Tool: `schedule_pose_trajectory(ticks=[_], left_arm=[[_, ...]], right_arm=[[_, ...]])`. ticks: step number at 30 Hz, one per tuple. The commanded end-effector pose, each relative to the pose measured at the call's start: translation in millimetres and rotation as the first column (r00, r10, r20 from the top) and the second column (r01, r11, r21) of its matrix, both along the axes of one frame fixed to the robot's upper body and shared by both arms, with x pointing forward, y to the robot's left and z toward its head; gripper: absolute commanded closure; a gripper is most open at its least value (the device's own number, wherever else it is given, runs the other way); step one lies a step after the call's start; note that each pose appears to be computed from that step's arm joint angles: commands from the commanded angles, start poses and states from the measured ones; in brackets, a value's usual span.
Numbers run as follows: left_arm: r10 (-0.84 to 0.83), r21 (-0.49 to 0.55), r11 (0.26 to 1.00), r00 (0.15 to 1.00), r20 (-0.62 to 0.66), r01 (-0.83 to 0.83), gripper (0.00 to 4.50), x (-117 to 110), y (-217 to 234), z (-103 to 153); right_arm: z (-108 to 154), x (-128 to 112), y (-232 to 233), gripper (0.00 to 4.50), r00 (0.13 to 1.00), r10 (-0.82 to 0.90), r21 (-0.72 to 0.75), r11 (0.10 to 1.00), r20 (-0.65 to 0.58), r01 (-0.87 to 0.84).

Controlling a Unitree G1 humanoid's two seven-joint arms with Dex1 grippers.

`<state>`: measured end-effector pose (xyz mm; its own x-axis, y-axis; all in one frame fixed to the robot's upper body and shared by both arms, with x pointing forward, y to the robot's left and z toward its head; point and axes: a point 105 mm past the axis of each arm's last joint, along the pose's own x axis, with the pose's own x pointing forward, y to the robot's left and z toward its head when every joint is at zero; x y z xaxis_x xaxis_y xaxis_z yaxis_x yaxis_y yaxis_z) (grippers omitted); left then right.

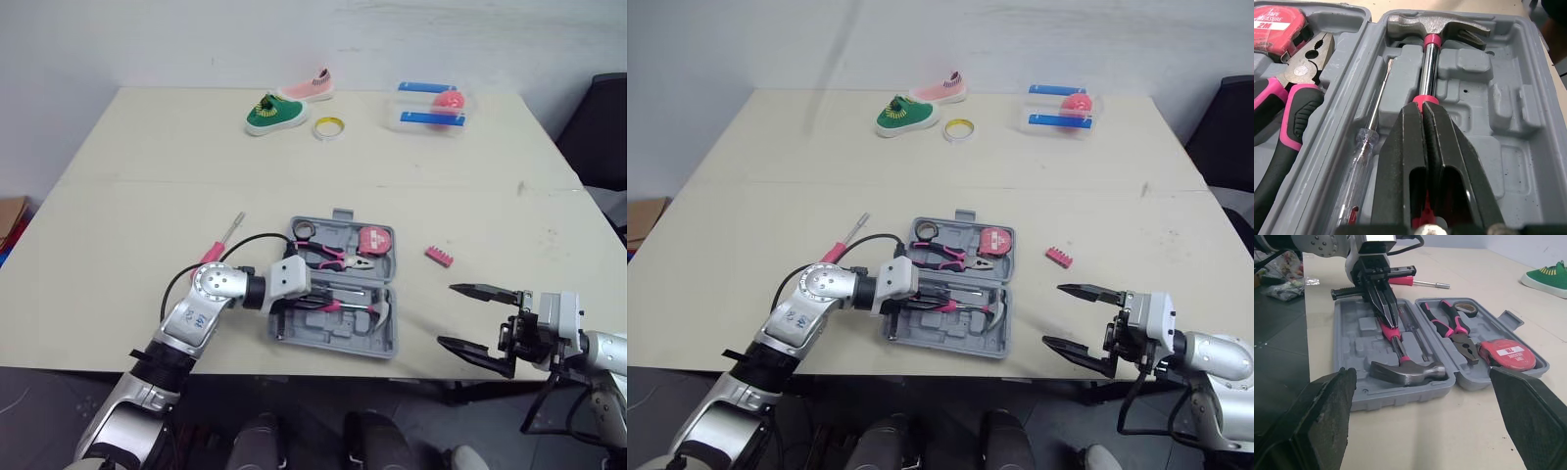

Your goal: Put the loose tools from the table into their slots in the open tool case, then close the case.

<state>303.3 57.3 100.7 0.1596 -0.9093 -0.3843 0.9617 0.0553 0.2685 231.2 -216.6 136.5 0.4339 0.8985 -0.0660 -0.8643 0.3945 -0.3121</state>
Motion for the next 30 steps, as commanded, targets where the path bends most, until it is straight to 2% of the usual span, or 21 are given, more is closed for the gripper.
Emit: schedule_pose_trajectory(ticks=[1, 2, 5, 12, 17, 19, 21, 24, 25, 27, 28, 30], left_arm=[[0.079, 0.141, 0.988, 0.992, -0.096, -0.064, 4.45, -1.3, 10.6, -41.4], [0.075, 0.143, 0.988, 0.992, -0.099, -0.060, 4.45, -2.0, 9.0, -41.9], [0.089, 0.255, 0.966, 0.986, -0.143, -0.050, 4.45, -4.3, 12.2, -60.5], [0.139, 0.384, 0.923, 0.957, -0.254, -0.032, 4.45, -15.5, 11.5, -84.2], [0.151, 0.439, 0.898, 0.952, -0.265, -0.020, 4.45, -22.9, 17.1, -95.1], [0.152, 0.427, 0.904, 0.950, -0.271, -0.023, 4.45, -25.7, 18.2, -96.8], [0.163, 0.378, 0.924, 0.955, -0.247, -0.060, 4.45, -19.8, 16.8, -88.9], [0.131, 0.195, 0.976, 0.978, -0.161, -0.098, 4.45, -5.4, 7.3, -55.9], [0.072, 0.053, 0.996, 0.993, -0.095, -0.068, 4.45, -3.4, 2.3, -28.8], [-0.002, -0.136, 0.991, 1.000, 0.005, 0.002, 4.45, -6.9, 4.2, 11.3], [-0.010, -0.208, 0.978, 0.997, 0.077, 0.026, 4.45, -7.6, 11.2, 31.1], [-0.005, -0.264, 0.964, 0.990, 0.141, 0.042, 4.45, -8.8, 23.1, 48.7]], right_arm=[[4.8, -0.6, 1.0, 0.00, 0.999, 0.013, 0.001, 1.000, 0.032, -0.013], [4.6, -0.8, 0.5, 0.00, 0.999, 0.013, 0.001, 1.000, 0.032, -0.013], [3.4, 0.1, 0.6, 0.00, 0.999, 0.012, 0.005, 1.000, 0.031, -0.012], [0.7, 0.3, 0.8, 0.00, 1.000, 0.012, 0.009, 1.000, 0.027, -0.012], [0.1, 0.8, 1.4, 0.00, 1.000, 0.006, 0.016, 1.000, 0.028, -0.007], [-0.6, 1.1, 1.8, 0.00, 1.000, 0.004, 0.018, 1.000, 0.029, -0.004], [-0.6, 1.5, 1.5, 0.00, 1.000, 0.000, 0.020, 1.000, 0.031, 0.000], [0.1, 1.8, 0.4, 0.00, 0.999, -0.008, 0.023, 1.000, 0.035, 0.008], [1.0, 2.4, -1.9, 0.00, 0.999, -0.015, 0.019, 1.000, 0.038, 0.014], [3.1, 3.7, -7.0, 0.00, 0.999, -0.027, 0.011, 1.000, 0.046, 0.026], [5.0, 5.0, -10.9, 0.00, 0.998, -0.036, 0.006, 0.999, 0.051, 0.036], [7.6, 6.9, -16.1, 0.00, 0.997, -0.048, -0.004, 0.999, 0.060, 0.048]])
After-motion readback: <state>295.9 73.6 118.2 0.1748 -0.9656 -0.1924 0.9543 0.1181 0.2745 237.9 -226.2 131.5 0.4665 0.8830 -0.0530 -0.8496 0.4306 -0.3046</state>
